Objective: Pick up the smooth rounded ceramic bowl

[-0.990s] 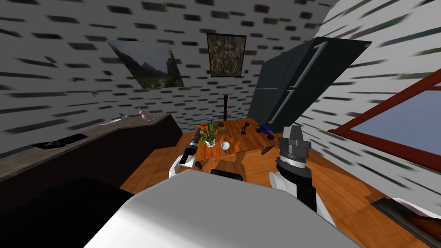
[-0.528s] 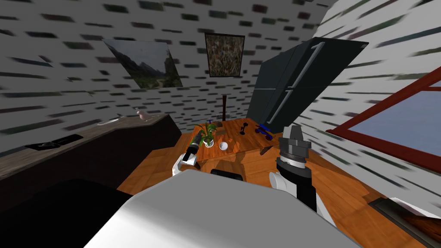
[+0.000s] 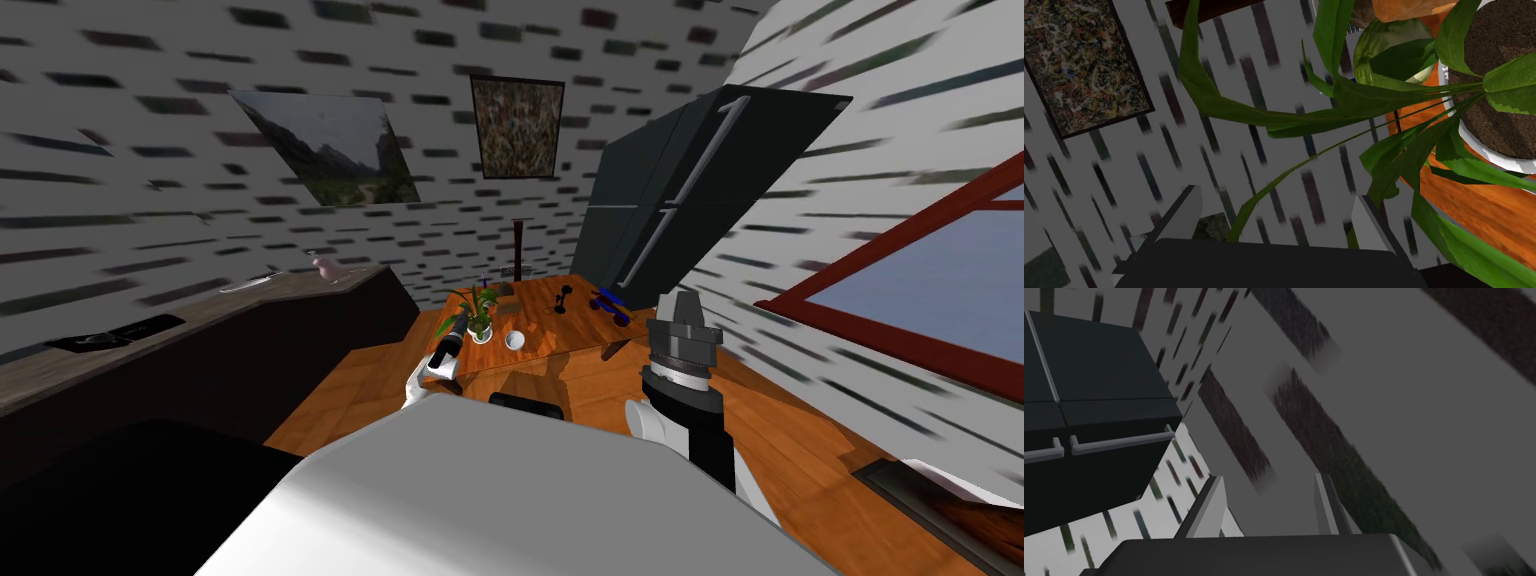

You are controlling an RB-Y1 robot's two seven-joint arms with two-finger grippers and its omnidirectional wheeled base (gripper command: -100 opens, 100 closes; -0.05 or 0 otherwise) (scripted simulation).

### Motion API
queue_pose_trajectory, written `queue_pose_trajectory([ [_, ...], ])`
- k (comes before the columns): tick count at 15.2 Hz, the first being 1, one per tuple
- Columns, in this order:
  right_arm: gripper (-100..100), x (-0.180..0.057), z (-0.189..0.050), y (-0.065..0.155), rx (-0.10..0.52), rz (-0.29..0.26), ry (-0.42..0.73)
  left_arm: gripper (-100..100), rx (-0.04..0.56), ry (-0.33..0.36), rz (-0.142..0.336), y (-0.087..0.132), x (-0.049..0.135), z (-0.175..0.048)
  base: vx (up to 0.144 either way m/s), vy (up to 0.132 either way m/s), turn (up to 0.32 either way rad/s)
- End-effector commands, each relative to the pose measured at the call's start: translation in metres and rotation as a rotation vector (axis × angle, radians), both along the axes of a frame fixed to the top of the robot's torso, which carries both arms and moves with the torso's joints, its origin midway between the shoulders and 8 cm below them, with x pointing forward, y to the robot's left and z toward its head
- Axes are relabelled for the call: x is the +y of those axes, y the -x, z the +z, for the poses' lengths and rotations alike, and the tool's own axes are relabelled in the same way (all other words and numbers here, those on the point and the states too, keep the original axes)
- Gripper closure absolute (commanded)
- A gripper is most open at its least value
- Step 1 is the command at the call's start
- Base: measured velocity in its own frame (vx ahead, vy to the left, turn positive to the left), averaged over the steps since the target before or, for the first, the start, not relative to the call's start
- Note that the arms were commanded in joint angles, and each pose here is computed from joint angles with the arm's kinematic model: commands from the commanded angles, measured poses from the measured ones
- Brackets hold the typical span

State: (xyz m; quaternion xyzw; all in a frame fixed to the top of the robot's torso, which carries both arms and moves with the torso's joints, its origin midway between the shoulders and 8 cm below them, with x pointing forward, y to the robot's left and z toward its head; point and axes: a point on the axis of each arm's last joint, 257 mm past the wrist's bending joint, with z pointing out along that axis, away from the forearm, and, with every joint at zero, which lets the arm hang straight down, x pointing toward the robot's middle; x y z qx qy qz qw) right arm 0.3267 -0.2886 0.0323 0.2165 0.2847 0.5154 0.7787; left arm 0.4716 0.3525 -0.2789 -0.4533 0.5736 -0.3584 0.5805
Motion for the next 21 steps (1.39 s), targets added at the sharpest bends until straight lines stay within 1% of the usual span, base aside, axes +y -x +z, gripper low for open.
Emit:
queue_pose_trajectory([
  [1, 0, 0.000, 0.000, 0.000, 0.000, 0.000, 0.000, -100, 0.049, 0.010, 0.014, -0.001, 0.005, -0.020, 0.019, -0.058, -0.011],
  [2, 0, 0.000, 0.000, 0.000, 0.000, 0.000, 0.000, -100, 0.049, 0.010, 0.014, -0.001, 0.005, -0.020, 0.023, -0.047, -0.002],
  [3, 0, 0.000, 0.000, 0.000, 0.000, 0.000, 0.000, -100, 0.082, 0.022, 0.025, -0.006, 0.009, -0.031, 0.034, -0.058, -0.008],
  [4, 0, 0.000, 0.000, 0.000, 0.000, 0.000, 0.000, -100, 0.102, 0.024, 0.029, -0.004, 0.011, -0.041, 0.039, -0.065, -0.012],
  [5, 0, 0.000, 0.000, 0.000, 0.000, 0.000, 0.000, -100, 0.102, 0.024, 0.029, -0.004, 0.011, -0.041, 0.027, -0.047, 0.001],
  [6, 0, 0.000, 0.000, 0.000, 0.000, 0.000, 0.000, -100, 0.131, 0.036, 0.039, -0.009, 0.014, -0.050, 0.021, -0.056, -0.008],
  [7, 0, 0.000, 0.000, 0.000, 0.000, 0.000, 0.000, -100, 0.151, 0.038, 0.044, -0.006, 0.016, -0.060, 0.022, -0.066, -0.011],
  [8, 0, 0.000, 0.000, 0.000, 0.000, 0.000, 0.000, -100, 0.155, 0.039, 0.045, -0.005, 0.016, -0.062, 0.020, -0.047, -0.002],
  [9, 0, 0.000, 0.000, 0.000, 0.000, 0.000, 0.000, -100, 0.194, 0.054, 0.058, -0.009, 0.019, -0.075, 0.026, -0.055, -0.009],
  [10, 0, 0.000, 0.000, 0.000, 0.000, 0.000, 0.000, -100, 0.208, 0.055, 0.061, -0.006, 0.021, -0.082, 0.030, -0.061, -0.009],
  [11, 0, 0.000, 0.000, 0.000, 0.000, 0.000, 0.000, -100, 0.208, 0.055, 0.061, -0.006, 0.021, -0.082, 0.026, -0.044, -0.002],
  [12, 0, 0.000, 0.000, 0.000, 0.000, 0.000, 0.000, -100, 0.238, 0.070, 0.071, -0.011, 0.022, -0.091, 0.029, -0.052, -0.007],
  [13, 0, 0.000, 0.000, 0.000, 0.000, 0.000, 0.000, -100, 0.255, 0.071, 0.075, -0.007, 0.023, -0.099, 0.028, -0.055, -0.009],
  [14, 0, 0.000, 0.000, 0.000, 0.000, 0.000, 0.000, -100, 0.262, 0.072, 0.077, -0.006, 0.024, -0.103, 0.020, -0.042, -0.005],
  [15, 0, 0.000, 0.000, 0.000, 0.000, 0.000, 0.000, -100, 0.297, 0.088, 0.088, -0.009, 0.025, -0.114, 0.018, -0.051, -0.007],
  [16, 0, 0.000, 0.000, 0.000, 0.000, 0.000, 0.000, -100, 0.315, 0.090, 0.092, -0.005, 0.026, -0.122, 0.018, -0.060, -0.011],
  [17, 0, 0.000, 0.000, 0.000, 0.000, 0.000, 0.000, -100, 0.315, 0.090, 0.092, -0.005, 0.026, -0.122, 0.018, -0.049, -0.003],
  [18, 0, 0.000, 0.000, 0.000, 0.000, 0.000, 0.000, -100, 0.350, 0.107, 0.102, -0.007, 0.027, -0.133, 0.028, -0.059, -0.010],
  [19, 0, 0.000, 0.000, 0.000, 0.000, 0.000, 0.000, -100, 0.368, 0.109, 0.107, -0.002, 0.028, -0.142, 0.036, -0.061, -0.012],
  [20, 0, 0.000, 0.000, 0.000, 0.000, 0.000, 0.000, -100, 0.368, 0.109, 0.107, -0.002, 0.028, -0.142, 0.031, -0.042, -0.002],
  [21, 0, 0.000, 0.000, 0.000, 0.000, 0.000, 0.000, -100, 0.399, 0.126, 0.116, -0.005, 0.027, -0.150, 0.034, -0.052, -0.007],
])
